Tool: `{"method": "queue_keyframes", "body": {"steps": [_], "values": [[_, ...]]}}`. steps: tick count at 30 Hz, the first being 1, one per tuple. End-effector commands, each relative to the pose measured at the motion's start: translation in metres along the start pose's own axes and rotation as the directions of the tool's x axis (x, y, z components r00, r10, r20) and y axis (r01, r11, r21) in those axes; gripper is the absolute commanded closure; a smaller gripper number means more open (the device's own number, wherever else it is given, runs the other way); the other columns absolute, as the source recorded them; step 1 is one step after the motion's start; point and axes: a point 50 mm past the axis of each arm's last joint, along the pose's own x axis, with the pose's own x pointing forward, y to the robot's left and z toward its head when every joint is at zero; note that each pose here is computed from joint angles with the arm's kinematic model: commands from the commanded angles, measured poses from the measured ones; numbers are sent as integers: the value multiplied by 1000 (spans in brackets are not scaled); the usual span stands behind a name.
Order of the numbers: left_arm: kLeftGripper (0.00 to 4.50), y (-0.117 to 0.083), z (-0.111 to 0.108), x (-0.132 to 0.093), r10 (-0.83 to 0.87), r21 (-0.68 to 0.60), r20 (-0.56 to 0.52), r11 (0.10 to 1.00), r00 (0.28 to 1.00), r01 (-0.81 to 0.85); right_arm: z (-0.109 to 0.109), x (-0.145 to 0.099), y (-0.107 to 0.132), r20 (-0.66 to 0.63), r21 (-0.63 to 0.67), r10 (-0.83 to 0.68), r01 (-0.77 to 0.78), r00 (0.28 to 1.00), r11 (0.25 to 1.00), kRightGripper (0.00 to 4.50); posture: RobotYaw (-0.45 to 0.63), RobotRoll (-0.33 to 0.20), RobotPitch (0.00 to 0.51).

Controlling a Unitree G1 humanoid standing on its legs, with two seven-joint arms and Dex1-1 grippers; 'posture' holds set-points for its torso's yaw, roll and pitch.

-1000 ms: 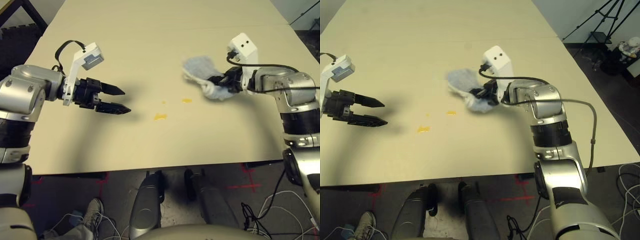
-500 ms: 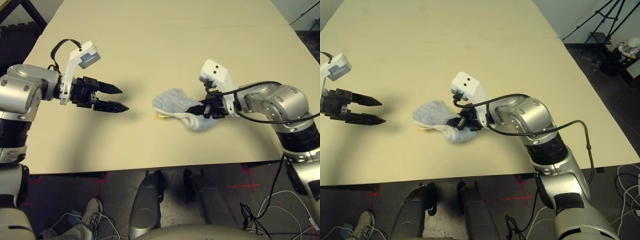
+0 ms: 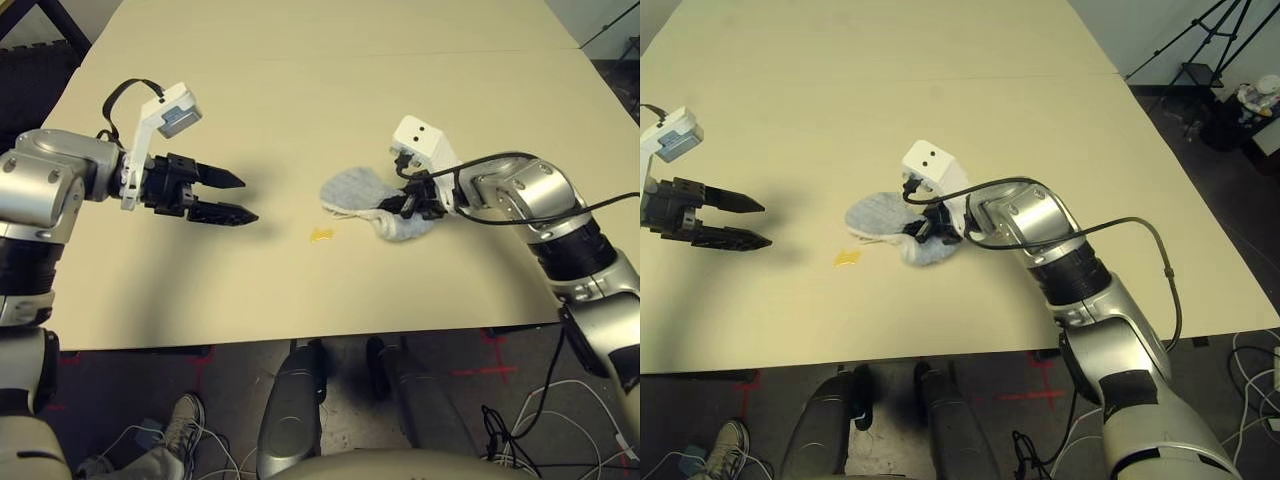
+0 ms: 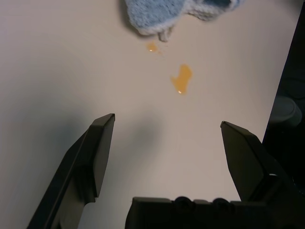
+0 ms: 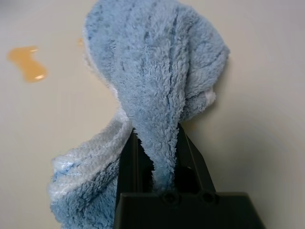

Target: Wipe the water off the table with a rag.

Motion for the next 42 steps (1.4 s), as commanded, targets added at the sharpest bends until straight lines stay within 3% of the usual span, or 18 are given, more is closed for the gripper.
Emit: {"method": "queue_keyframes", "body": {"steps": [1,6,10,15,21,35,42], "values": [[0,-2,-2,5,-17,-6,-18,1000,1000,17,-2,-4,-18,-5,22,-116,116,993,993,4260,299,0,278],[0,-2,-1,7,-23,-6,-17,1000,1000,23,-3,-8,-33,-11,22,-212,212,977,977,4260,290,0,281],[0,-1,-1,7,-19,-1,-25,1000,999,19,5,-13,-31,15,29,-200,199,980,980,4260,290,0,281],[0,1,0,4,-5,-1,-32,1000,999,5,26,-24,12,44,-12,102,-101,994,995,4260,288,0,284],[0,4,0,3,16,-2,-36,1000,999,-16,25,-40,57,-18,-88,374,-374,927,923,4261,285,0,284],[0,18,13,-5,79,29,-29,997,996,-78,38,-11,87,-27,-119,480,-480,877,869,4268,291,0,298],[0,18,16,-5,80,35,-33,996,996,-79,34,2,97,-36,-98,513,-514,858,852,4268,302,0,303]]}}
